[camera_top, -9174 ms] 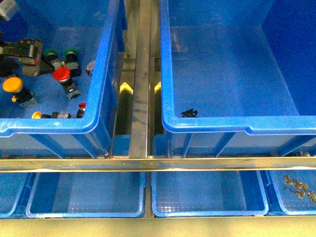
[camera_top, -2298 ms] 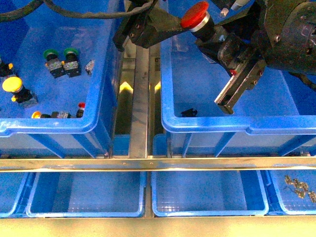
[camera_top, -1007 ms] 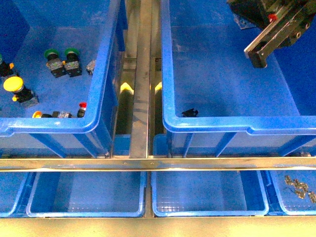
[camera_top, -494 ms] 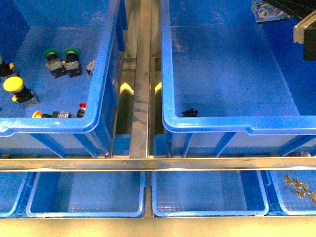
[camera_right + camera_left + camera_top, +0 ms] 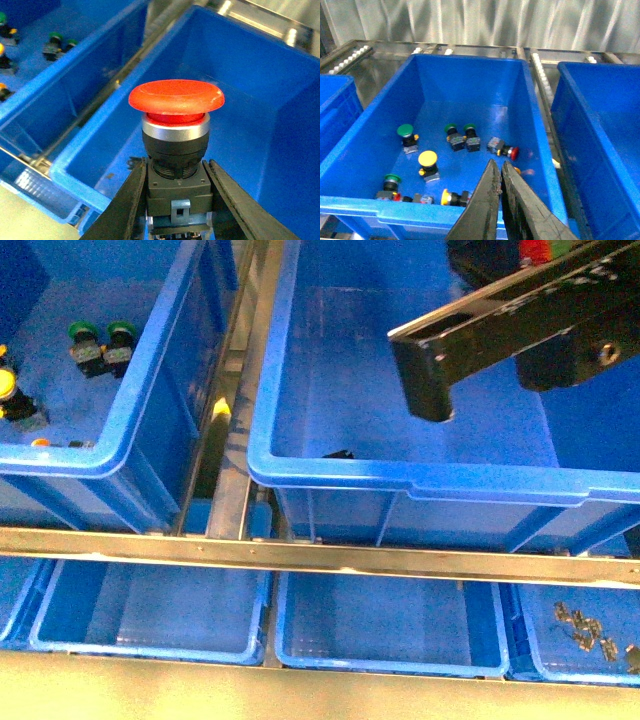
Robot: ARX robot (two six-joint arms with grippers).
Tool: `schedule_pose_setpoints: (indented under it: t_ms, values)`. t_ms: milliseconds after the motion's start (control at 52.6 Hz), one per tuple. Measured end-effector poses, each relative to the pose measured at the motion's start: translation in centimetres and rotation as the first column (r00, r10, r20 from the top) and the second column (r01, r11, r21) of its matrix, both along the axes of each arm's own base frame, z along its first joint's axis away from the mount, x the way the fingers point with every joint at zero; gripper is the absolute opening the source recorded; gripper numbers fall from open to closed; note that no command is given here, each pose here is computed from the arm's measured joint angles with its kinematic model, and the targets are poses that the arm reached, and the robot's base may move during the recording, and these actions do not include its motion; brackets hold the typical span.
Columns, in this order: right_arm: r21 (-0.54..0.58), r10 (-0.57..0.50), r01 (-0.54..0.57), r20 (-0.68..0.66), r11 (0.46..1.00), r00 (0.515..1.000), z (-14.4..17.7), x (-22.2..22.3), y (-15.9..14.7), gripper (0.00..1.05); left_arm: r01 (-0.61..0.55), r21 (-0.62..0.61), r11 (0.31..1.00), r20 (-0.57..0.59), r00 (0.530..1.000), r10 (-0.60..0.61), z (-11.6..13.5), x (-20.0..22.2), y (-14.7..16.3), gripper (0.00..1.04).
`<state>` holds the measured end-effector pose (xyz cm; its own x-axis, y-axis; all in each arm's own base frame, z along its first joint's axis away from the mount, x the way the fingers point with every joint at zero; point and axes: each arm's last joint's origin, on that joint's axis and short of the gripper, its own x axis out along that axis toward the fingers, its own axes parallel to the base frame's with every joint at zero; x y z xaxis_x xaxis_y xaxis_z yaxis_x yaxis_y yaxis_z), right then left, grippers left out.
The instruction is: Pick red and yellow buttons and place in box
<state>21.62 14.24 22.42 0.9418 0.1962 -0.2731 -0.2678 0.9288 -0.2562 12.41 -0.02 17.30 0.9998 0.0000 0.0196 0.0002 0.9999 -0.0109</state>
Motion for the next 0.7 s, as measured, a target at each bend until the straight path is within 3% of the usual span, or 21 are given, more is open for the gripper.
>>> schedule_pose_setpoints:
  t_ms: [703]
  values:
    - [0.031,-0.023,0.023,-0.008,0.999,1.0,0.1,0.3,0.2,0.26,0.001,0.0,1.0,0.002,1.0,-0.001,0.0,-1.8,0.0,0.03]
